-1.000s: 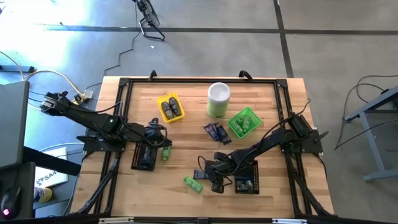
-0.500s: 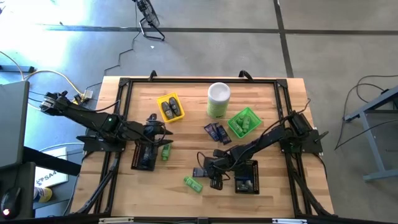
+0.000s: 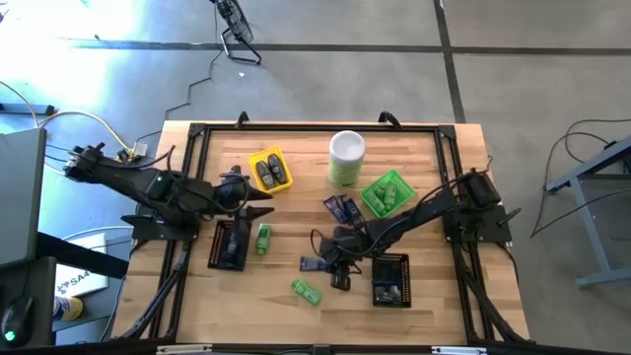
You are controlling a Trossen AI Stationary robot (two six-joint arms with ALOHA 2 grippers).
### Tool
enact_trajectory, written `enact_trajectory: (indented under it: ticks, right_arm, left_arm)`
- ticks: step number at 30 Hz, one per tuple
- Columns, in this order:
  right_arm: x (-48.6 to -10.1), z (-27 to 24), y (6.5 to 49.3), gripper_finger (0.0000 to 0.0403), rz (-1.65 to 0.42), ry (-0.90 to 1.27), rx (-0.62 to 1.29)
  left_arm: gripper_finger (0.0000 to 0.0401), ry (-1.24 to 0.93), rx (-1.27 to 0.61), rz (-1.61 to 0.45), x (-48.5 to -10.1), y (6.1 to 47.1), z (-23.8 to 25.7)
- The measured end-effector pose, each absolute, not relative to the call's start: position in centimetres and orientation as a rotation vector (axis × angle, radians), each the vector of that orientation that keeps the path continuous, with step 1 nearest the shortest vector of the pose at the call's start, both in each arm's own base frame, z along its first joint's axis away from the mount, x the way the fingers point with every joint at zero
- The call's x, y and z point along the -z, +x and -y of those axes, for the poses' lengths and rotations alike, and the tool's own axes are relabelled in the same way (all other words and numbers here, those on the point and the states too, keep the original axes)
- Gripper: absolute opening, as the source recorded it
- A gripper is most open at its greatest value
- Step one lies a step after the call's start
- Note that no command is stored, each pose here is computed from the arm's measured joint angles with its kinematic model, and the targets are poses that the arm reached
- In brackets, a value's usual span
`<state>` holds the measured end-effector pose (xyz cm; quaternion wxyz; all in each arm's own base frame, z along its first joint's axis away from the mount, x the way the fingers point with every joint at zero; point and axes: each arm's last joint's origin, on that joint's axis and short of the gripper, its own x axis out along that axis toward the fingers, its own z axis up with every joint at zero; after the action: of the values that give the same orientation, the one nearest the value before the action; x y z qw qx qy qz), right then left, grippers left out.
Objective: Pick & Place Travel size toiletries
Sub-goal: Put the shave cream into the left black bin
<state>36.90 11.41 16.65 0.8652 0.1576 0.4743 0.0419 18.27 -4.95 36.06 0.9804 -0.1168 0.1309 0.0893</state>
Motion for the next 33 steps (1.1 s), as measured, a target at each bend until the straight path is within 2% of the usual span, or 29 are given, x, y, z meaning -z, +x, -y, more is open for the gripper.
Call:
enact_trajectory:
  ticks: [8, 13, 19, 25, 33]
  right_arm:
    - [-22.1, -9.5, 36.1, 0.0132, -0.771, 0.24, 0.073]
    - [-25.6, -9.1, 35.4, 0.0131, -0.571, 0.165, 0.187]
    - [-28.6, -9.2, 35.8, 0.0131, -0.316, 0.109, 0.258]
    - [-29.1, -9.4, 35.8, 0.0132, -0.272, 0.066, 0.287]
    - [-28.9, -9.4, 35.7, 0.0133, -0.284, 0.059, 0.289]
  left_arm:
    - [0.0157, -0.447, -0.217, -0.268, -38.6, 17.2, 4.6]
    - [0.0157, -0.68, -0.243, -0.25, -38.8, 17.1, 4.6]
    - [0.0157, -0.796, -0.218, -0.267, -38.7, 17.1, 4.7]
    - [0.0157, -0.968, -0.244, -0.25, -38.6, 17.5, 4.8]
    - [0.0157, -0.973, -0.278, -0.285, -37.6, 19.5, 5.5]
